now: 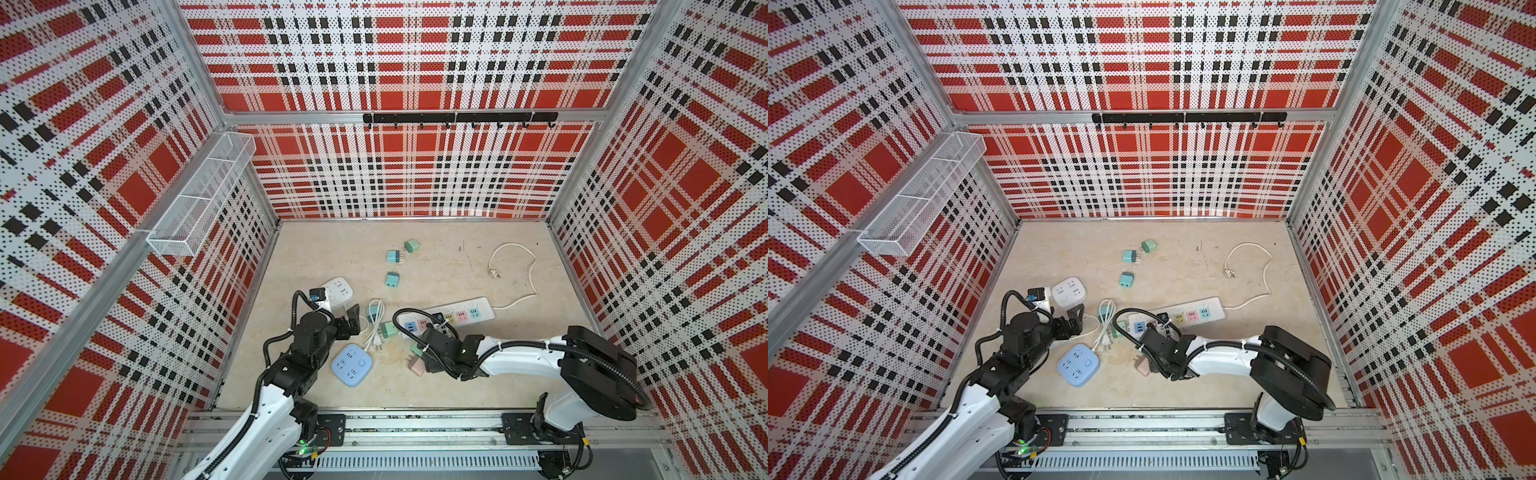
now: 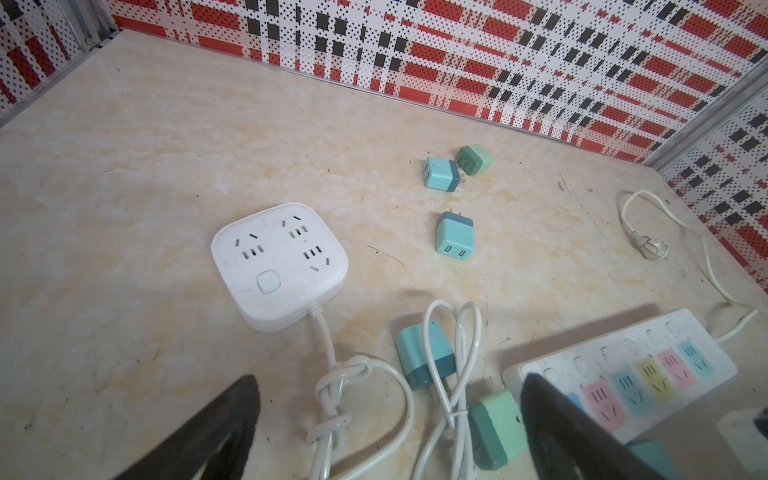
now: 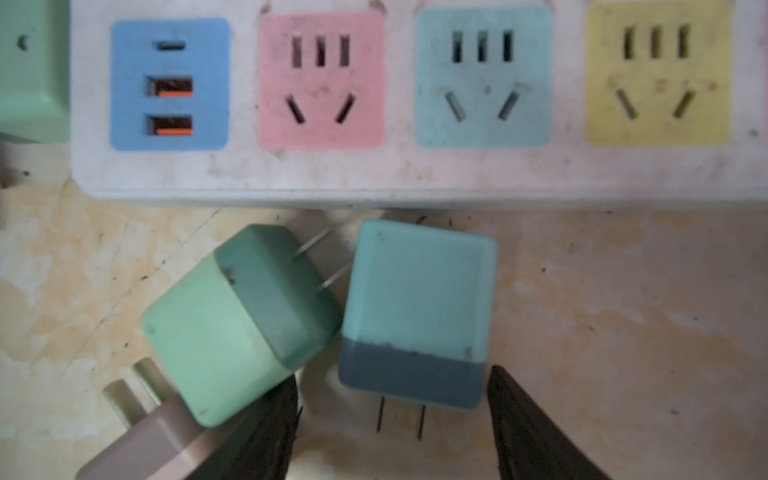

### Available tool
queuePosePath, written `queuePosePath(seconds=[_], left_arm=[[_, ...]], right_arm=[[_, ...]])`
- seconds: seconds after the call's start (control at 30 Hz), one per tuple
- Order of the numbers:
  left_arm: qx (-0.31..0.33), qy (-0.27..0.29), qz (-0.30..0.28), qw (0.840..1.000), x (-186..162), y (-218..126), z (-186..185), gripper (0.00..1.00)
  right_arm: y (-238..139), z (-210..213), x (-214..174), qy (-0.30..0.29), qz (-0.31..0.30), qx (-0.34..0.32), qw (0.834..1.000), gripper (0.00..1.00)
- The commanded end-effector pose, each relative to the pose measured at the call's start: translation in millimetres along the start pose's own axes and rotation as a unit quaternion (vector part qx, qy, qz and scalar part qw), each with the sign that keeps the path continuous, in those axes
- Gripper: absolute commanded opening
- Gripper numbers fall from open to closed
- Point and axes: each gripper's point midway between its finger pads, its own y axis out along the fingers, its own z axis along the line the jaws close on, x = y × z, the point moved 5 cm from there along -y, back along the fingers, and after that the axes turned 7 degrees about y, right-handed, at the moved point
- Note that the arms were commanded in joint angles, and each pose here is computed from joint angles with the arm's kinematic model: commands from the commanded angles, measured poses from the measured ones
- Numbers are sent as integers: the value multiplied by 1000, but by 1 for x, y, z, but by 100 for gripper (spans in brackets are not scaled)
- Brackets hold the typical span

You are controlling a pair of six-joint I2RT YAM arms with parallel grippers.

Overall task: Insert the plug
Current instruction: 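Lower the right gripper onto the teal adapter beside the power strip, then close the right gripper on the teal adapter and lift it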

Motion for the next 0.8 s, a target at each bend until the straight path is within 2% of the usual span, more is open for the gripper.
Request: queuePosePath(seconds=[0.0, 0.2, 0.4, 0.67, 0.77], left_arm=[[-6, -9, -7, 1000, 1, 0, -2, 99], [-7, -8, -8, 1000, 1, 0, -2, 99], [-8, -8, -8, 1000, 1, -1, -3, 100], [-7, -6, -8, 1000, 1, -1, -3, 99], [-8, -6, -9, 1000, 1, -1, -3, 99]], right_arm=[[9, 3, -4, 5, 12, -7, 1000, 73], [10, -4, 3, -5, -5, -53, 999, 74], [21, -7, 4, -11, 1, -79, 997, 68], [36, -13, -4, -6, 19, -84, 996, 65], [38, -14, -5, -4, 20, -81, 997, 57]])
